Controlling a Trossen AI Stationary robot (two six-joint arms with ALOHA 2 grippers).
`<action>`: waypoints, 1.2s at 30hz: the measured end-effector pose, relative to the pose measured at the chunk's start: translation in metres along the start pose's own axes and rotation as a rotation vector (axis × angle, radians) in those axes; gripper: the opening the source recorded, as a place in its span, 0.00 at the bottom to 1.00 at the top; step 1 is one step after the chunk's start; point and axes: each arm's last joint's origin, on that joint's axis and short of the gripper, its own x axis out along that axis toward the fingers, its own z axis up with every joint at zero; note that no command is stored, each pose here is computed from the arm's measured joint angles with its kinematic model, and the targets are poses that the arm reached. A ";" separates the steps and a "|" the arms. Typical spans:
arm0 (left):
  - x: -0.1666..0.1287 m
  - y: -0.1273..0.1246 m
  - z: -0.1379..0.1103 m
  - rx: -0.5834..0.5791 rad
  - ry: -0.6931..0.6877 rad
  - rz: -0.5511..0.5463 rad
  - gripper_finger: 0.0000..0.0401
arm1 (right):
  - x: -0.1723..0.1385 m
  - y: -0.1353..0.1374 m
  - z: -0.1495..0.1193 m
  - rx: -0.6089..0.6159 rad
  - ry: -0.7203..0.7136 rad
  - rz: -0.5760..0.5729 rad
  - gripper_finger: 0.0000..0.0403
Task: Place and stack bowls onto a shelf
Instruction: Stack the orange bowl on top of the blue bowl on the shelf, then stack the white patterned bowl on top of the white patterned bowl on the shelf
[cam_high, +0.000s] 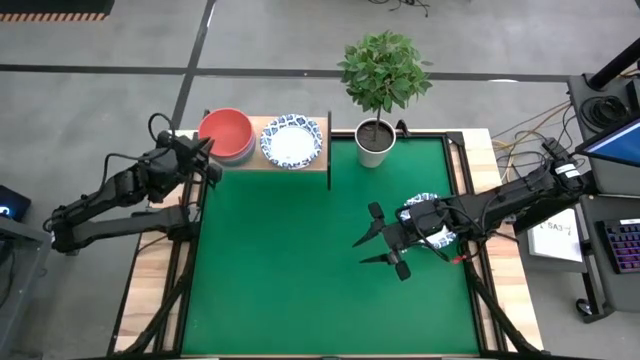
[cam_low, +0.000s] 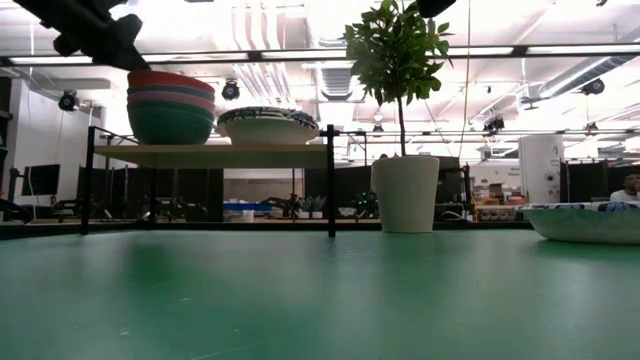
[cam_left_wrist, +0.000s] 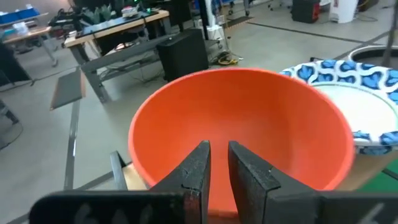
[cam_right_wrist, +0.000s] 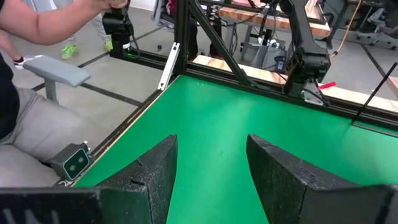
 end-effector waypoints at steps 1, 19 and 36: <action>0.000 0.000 -0.002 -0.005 0.003 0.005 0.10 | 0.000 0.000 0.000 0.000 0.000 0.000 0.45; -0.006 -0.003 0.003 -0.129 -0.058 -0.245 0.10 | 0.000 -0.004 -0.001 0.220 0.007 -0.144 0.45; -0.033 -0.005 0.031 -0.290 -0.262 -0.896 0.10 | -0.019 -0.021 -0.050 1.029 0.746 -0.820 0.45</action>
